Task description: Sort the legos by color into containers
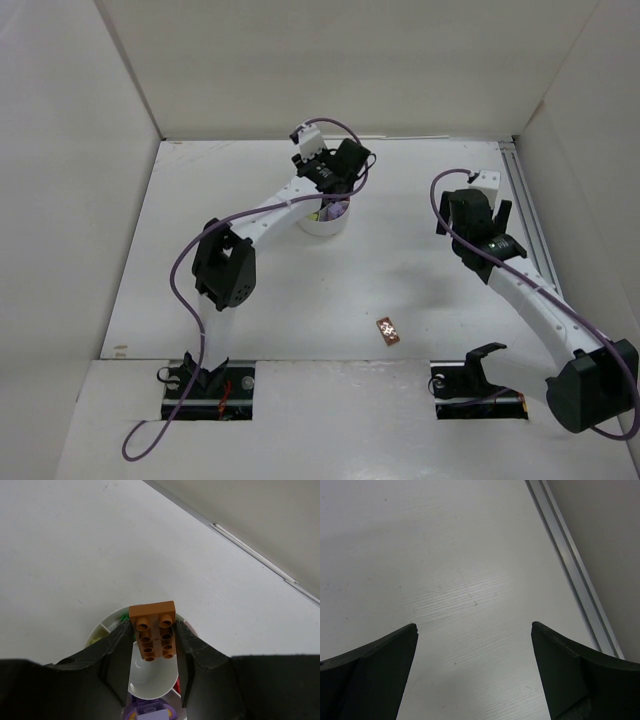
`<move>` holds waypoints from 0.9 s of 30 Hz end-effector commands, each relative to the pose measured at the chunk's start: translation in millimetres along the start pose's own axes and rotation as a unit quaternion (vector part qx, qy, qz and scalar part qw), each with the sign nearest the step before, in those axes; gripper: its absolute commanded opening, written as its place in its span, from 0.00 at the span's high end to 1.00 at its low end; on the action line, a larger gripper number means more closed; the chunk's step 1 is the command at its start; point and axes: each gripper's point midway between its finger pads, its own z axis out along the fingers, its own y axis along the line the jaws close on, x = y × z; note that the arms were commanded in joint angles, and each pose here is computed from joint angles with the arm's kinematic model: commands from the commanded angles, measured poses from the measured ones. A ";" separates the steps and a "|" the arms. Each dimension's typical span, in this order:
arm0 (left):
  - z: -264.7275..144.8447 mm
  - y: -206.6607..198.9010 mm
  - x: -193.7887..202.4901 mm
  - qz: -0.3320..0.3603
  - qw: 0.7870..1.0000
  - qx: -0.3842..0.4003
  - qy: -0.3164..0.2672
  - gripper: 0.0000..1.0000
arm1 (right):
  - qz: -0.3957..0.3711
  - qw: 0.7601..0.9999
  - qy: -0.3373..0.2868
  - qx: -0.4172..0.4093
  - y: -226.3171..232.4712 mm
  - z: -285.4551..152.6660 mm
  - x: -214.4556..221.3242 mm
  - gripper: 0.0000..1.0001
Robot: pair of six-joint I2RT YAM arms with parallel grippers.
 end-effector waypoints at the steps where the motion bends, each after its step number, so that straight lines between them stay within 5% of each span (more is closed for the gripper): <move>1: 6.7 5.1 6.0 -0.006 1.000 -0.012 -0.001 0.70 | 0.013 1.000 -0.004 0.000 -0.7 0.6 -2.8 0.00; 6: 11.1 13.5 19.9 -0.001 1.000 -0.023 0.006 0.70 | 0.011 1.000 -0.002 -0.001 -3.4 0.8 -0.6 0.00; 17: 12.6 15.4 35.1 -0.003 0.999 -0.019 0.026 0.53 | 0.011 1.000 0.001 -0.014 2.9 2.4 0.6 0.00; 23: -4.5 8.0 4.8 -0.033 0.999 0.006 0.022 0.53 | 0.007 0.999 -0.003 -0.032 7.7 0.5 -2.4 0.00; 26: -20.2 10.0 -22.6 -0.049 0.998 0.022 0.013 0.42 | -0.006 0.998 -0.004 -0.067 16.4 -3.2 -1.8 0.00; 27: -25.6 11.8 -28.9 -0.049 0.998 0.029 0.014 0.26 | -0.006 0.997 -0.002 -0.081 21.3 -4.2 -0.8 0.00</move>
